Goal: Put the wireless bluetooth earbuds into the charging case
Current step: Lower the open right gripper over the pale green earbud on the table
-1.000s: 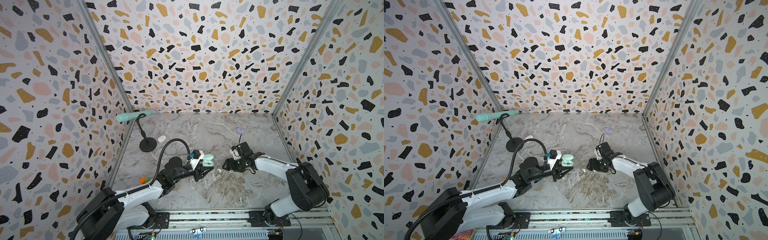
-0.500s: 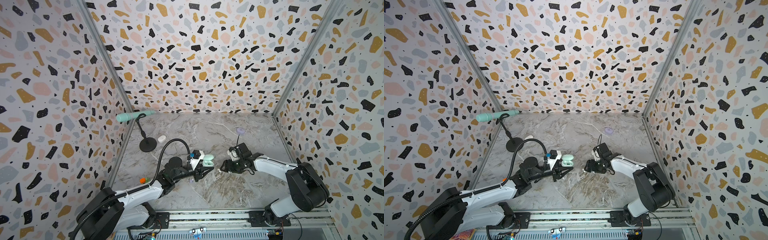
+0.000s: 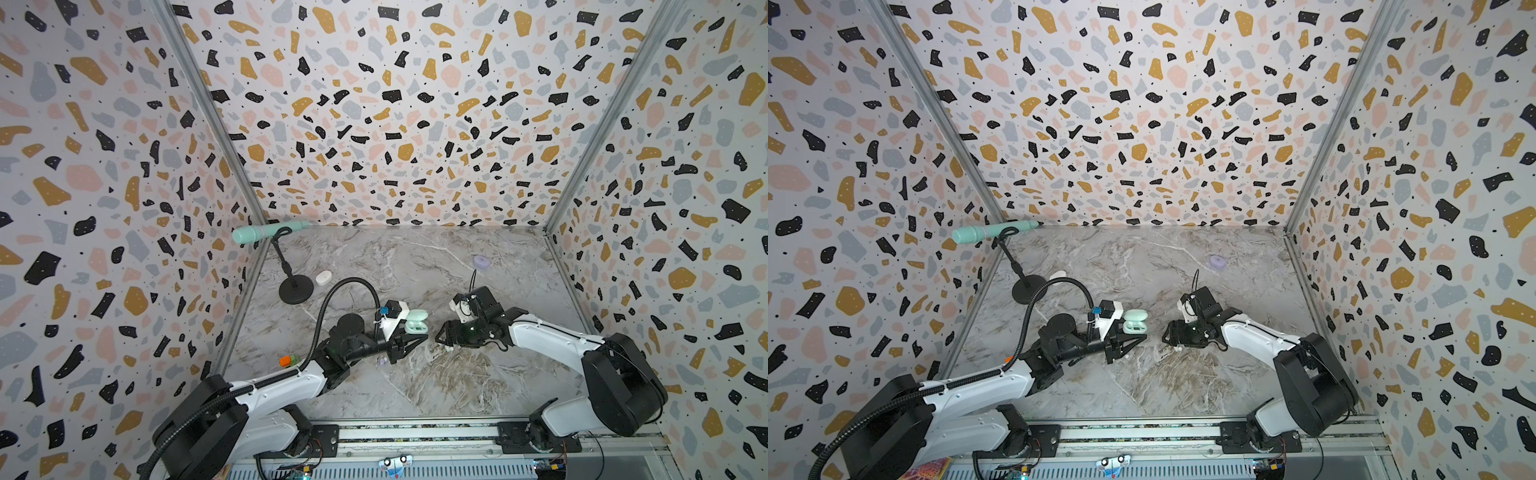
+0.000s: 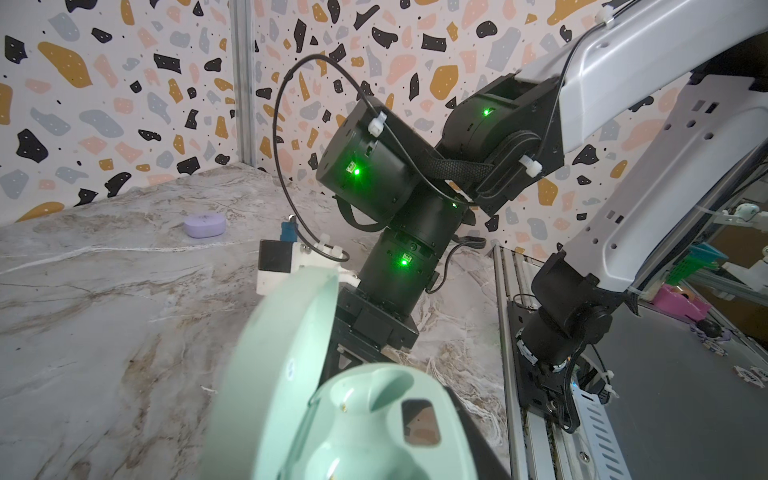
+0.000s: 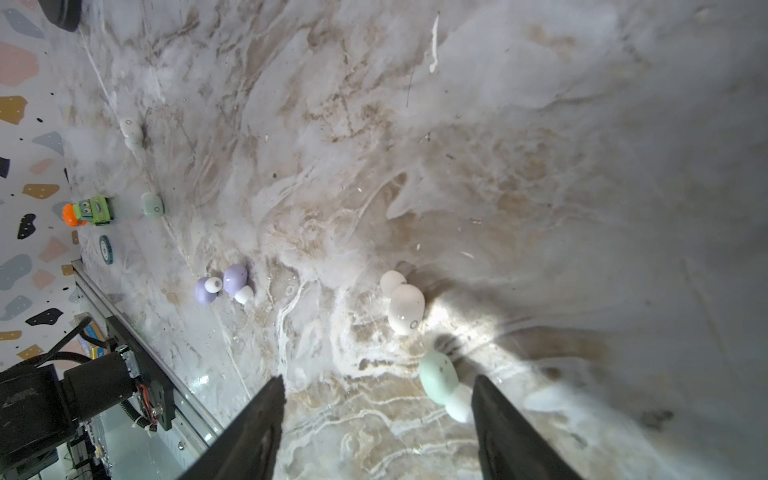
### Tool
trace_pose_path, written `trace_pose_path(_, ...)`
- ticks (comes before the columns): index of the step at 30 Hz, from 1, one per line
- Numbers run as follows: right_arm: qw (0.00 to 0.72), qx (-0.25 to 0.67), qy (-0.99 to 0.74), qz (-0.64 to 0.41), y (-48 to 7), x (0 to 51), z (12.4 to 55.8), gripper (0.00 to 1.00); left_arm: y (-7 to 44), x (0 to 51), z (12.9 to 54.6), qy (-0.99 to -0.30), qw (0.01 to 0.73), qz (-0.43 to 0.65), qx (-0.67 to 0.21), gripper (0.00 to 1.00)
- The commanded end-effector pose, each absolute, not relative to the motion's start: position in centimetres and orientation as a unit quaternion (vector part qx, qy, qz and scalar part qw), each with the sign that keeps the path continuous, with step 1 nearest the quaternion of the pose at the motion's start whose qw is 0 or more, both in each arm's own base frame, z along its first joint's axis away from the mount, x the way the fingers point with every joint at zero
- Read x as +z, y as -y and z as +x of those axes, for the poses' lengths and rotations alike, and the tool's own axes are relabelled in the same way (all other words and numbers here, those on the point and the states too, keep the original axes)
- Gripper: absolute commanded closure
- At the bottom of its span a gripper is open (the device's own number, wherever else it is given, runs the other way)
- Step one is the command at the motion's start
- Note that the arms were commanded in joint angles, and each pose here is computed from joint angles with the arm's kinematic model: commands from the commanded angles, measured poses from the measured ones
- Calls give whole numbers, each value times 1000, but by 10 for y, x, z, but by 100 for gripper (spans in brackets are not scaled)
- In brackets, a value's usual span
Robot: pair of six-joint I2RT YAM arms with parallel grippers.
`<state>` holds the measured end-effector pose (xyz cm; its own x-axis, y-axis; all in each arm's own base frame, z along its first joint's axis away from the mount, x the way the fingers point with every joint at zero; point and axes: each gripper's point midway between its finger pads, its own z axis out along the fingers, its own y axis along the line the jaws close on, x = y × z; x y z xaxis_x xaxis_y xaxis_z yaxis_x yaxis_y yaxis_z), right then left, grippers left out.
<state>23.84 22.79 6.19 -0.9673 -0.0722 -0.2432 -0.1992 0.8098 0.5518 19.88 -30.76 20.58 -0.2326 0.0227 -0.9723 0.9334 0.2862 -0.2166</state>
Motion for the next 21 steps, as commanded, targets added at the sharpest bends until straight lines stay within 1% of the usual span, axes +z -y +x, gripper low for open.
trace_pose_path(1,108,271,-954,-66,-217,65,235,29,307,216,198,-616,507,380,-468,76)
trace_pose_path(5,113,221,-966,-75,-203,58,238,32,306,216,198,-618,506,374,-472,76)
trace_pose_path(10,114,186,-970,-104,-204,55,242,34,299,220,194,-617,511,357,-479,76)
trace_pose_path(21,99,233,-958,-135,-234,45,255,33,296,222,193,-618,515,356,-475,76)
